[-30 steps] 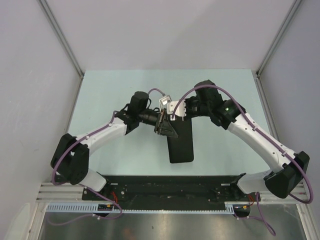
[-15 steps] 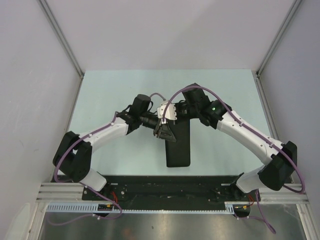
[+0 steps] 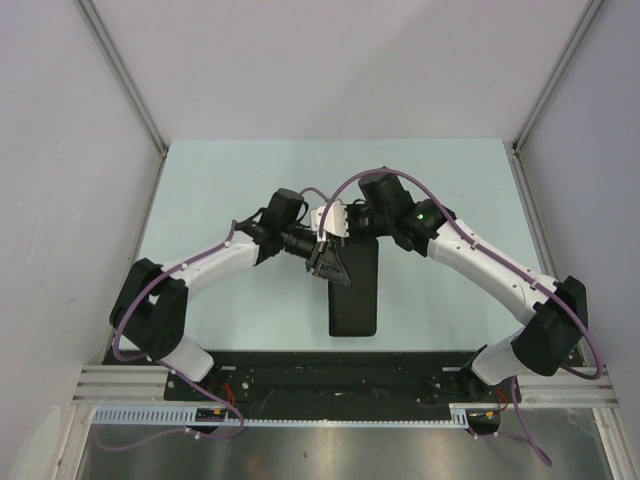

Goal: Sort the hair-cutting tools

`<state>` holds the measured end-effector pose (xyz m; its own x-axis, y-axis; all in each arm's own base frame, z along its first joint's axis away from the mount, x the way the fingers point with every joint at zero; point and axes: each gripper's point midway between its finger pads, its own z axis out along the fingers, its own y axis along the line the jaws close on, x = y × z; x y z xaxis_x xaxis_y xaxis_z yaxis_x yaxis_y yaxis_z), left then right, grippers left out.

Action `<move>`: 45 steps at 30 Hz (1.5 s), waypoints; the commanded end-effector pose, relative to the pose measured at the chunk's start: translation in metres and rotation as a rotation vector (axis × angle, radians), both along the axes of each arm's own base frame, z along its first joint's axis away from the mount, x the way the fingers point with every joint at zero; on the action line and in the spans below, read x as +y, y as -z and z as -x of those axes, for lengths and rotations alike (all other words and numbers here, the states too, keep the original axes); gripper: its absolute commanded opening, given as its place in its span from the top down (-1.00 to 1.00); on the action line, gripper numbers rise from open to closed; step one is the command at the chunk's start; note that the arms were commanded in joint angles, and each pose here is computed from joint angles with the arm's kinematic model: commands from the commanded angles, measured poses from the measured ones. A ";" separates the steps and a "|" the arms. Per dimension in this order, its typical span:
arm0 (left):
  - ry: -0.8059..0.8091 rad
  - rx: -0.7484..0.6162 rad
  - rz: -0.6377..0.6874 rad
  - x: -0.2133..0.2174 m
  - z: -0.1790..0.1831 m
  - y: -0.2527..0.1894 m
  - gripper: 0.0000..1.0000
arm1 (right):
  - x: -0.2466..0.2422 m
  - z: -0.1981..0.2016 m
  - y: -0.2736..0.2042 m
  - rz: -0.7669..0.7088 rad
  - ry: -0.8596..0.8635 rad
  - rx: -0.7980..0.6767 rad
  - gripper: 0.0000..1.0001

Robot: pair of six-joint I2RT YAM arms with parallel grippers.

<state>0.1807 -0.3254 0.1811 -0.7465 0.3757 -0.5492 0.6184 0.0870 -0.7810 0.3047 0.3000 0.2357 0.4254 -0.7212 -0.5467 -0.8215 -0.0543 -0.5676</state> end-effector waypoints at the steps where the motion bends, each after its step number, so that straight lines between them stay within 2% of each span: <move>1: 0.155 -0.074 0.117 -0.010 0.020 -0.024 0.99 | 0.032 -0.047 -0.094 -0.288 0.061 -0.275 0.33; 4: 0.074 -0.087 0.075 -0.001 0.001 -0.012 0.99 | 0.006 -0.057 -0.095 -0.293 0.136 -0.265 0.19; 5: 0.054 -0.084 0.064 0.001 -0.005 -0.008 0.99 | -0.003 -0.058 -0.090 -0.296 0.160 -0.242 0.06; 14: -0.148 -0.056 -0.021 0.019 -0.065 0.008 0.99 | -0.092 -0.063 -0.099 -0.422 0.434 -0.206 -0.17; 18: -0.200 -0.036 -0.052 0.013 -0.087 0.012 0.98 | -0.110 -0.060 -0.083 -0.477 0.583 -0.096 -0.37; 21: -0.242 -0.019 -0.063 0.006 -0.110 0.009 0.98 | -0.118 -0.060 -0.062 -0.570 0.769 0.077 -0.50; 26: -0.298 0.044 -0.063 -0.008 -0.147 0.003 0.95 | -0.114 -0.047 -0.019 -0.709 1.013 0.392 -0.49; 29: -0.300 0.104 -0.043 -0.014 -0.163 -0.002 0.99 | -0.116 -0.045 0.013 -0.758 1.141 0.492 -0.40; 33: -0.300 0.169 -0.032 -0.020 -0.175 -0.002 0.85 | -0.131 -0.043 0.033 -0.800 1.269 0.496 -0.40; 36: -0.320 0.219 -0.044 -0.019 -0.188 0.011 0.78 | -0.132 -0.039 0.032 -0.824 1.256 0.490 -0.43; 37: -0.334 0.227 -0.053 -0.018 -0.192 0.015 0.68 | -0.133 -0.039 0.030 -0.827 1.251 0.482 -0.43; 45: -0.345 0.270 -0.076 -0.015 -0.209 0.045 0.33 | -0.135 -0.039 0.043 -0.791 1.265 0.485 -0.43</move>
<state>0.3771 -0.3365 0.1060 -0.9624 0.1048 -0.2505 0.2713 0.4056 -0.8728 0.3354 0.1666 0.1787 -0.5769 0.0169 -0.8166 -0.2311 0.9555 0.1831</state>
